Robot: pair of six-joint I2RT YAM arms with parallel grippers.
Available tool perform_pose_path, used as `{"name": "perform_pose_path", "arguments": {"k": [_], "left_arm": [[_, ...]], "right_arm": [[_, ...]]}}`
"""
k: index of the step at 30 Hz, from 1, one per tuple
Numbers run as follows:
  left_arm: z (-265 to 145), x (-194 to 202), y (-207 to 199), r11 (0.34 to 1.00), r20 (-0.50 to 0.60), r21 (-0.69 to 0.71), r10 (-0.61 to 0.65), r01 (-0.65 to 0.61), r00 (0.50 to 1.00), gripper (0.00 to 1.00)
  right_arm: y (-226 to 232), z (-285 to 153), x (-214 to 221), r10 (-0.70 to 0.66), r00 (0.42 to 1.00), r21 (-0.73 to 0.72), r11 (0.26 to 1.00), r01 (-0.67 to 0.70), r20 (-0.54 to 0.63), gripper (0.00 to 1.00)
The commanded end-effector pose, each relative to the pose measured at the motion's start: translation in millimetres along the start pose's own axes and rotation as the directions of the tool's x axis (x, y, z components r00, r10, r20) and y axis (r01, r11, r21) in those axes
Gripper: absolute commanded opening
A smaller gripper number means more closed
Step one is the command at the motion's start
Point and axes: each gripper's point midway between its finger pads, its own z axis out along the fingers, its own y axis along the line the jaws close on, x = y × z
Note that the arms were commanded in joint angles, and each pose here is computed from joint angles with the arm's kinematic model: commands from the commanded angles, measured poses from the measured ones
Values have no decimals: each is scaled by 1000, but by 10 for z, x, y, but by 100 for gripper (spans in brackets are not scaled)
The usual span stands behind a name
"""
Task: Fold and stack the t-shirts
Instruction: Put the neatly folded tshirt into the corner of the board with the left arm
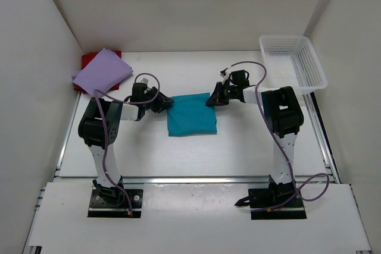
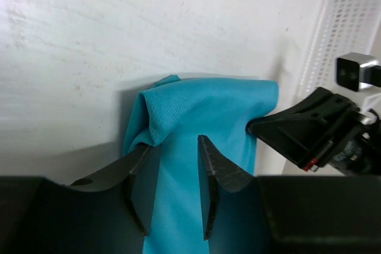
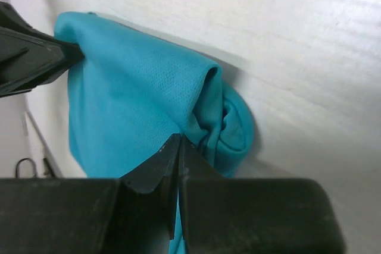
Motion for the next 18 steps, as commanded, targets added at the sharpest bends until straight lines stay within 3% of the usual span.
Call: {"name": "perform_pose_path", "arguments": {"k": [1,6,9,12,14,18], "left_arm": [[-64,-146,-234,995,29,97,-13,10,999,44],[-340,-248,-608,974,86,225,14,-33,996,56],[-569,-321,-595,982,156,171,56,-83,986,65],[-692,-261,-303,987,188,0,158,-161,969,71],[-728,-159,-49,976,153,-98,206,-193,967,75],[-710,152,319,947,42,-199,264,-251,964,75]], "right_arm": [[10,-18,-251,-13,999,-27,1000,13,31,0],[124,-29,-333,-41,999,-14,999,42,22,0],[320,-133,-392,-67,997,-39,997,69,38,4],[594,-339,-451,-125,988,-60,990,131,88,27],[743,-464,-424,-149,982,-67,985,158,119,44],[888,-751,-232,-166,968,-70,981,182,188,53]]}}
